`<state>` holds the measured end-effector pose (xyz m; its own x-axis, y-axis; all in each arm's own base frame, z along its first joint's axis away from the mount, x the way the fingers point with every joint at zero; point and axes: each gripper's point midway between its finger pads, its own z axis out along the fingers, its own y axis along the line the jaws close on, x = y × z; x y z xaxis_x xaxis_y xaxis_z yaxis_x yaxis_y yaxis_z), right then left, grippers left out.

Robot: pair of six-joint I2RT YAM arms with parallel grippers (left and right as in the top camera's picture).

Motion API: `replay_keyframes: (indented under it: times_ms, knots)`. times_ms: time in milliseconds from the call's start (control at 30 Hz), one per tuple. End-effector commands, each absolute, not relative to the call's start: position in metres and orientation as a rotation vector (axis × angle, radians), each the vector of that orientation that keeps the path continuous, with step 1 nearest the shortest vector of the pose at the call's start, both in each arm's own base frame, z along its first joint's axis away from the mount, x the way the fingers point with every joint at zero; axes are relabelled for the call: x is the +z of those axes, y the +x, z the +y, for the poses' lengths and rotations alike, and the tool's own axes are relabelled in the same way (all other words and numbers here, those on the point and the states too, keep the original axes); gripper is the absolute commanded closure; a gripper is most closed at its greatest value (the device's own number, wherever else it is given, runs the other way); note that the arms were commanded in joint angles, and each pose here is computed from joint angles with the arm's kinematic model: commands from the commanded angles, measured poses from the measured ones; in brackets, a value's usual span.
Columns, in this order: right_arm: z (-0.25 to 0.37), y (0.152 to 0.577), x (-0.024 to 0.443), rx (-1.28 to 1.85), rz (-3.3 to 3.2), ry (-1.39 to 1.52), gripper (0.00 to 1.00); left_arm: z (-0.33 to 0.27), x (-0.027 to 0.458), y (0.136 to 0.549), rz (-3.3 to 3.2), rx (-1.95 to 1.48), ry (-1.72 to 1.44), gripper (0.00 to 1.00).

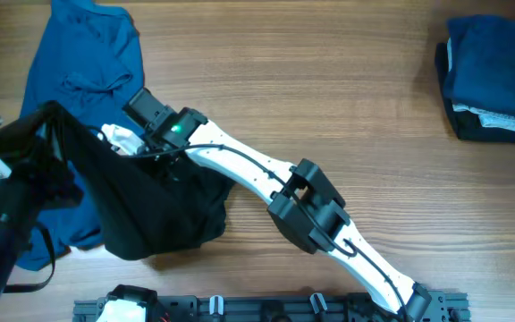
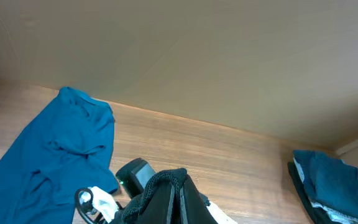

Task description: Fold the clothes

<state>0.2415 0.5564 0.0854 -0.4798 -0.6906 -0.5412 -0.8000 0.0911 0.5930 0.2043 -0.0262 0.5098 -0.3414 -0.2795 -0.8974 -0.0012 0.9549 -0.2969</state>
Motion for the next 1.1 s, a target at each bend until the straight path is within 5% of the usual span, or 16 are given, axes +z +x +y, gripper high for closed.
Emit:
replay_keyframes:
  times_ms: [0, 33, 100, 167, 367, 500, 667, 800, 1067]
  knots:
    - [0.565, 0.22, 0.074, 1.387, 2.225, -1.578, 0.01, -0.028, 0.514, 0.202, 1.886, -0.315, -0.204, 0.96]
    - [0.567, 0.217, 0.074, 1.39, 2.221, -1.586, 0.01, -0.028, 0.514, 0.203, 1.887, -0.315, -0.204, 0.96]
    - [0.567, 0.216, 0.074, 1.39, 2.221, -1.587, 0.7, -0.028, 0.514, 0.203, 1.888, -0.314, -0.204, 0.96]
    - [0.566, 0.219, 0.074, 1.388, 2.228, -1.579, 0.96, -0.029, 0.514, 0.203, 1.89, -0.314, -0.204, 0.96]
    - [0.524, 0.296, 0.081, 1.307, 2.355, -1.357, 0.96, -0.028, 0.511, 0.202, 1.9, -0.31, -0.205, 0.96]
    - [0.44, 0.404, 0.108, 1.089, 2.446, -1.051, 0.95, -0.029, 0.511, 0.205, 1.901, -0.31, -0.205, 0.96]
    - [0.33, 0.479, 0.134, 0.976, 2.522, -0.74, 0.95, -0.035, 0.498, 0.234, 1.967, -0.295, -0.209, 0.96]
    - [0.307, 0.467, 0.127, 1.009, 2.63, -0.695, 0.96, -0.041, 0.487, 0.262, 2.013, -0.282, -0.211, 0.96]
    - [0.377, 0.395, 0.085, 0.898, 2.843, -0.748, 0.96, -0.035, 0.519, 0.256, 1.875, -0.294, -0.221, 0.96]
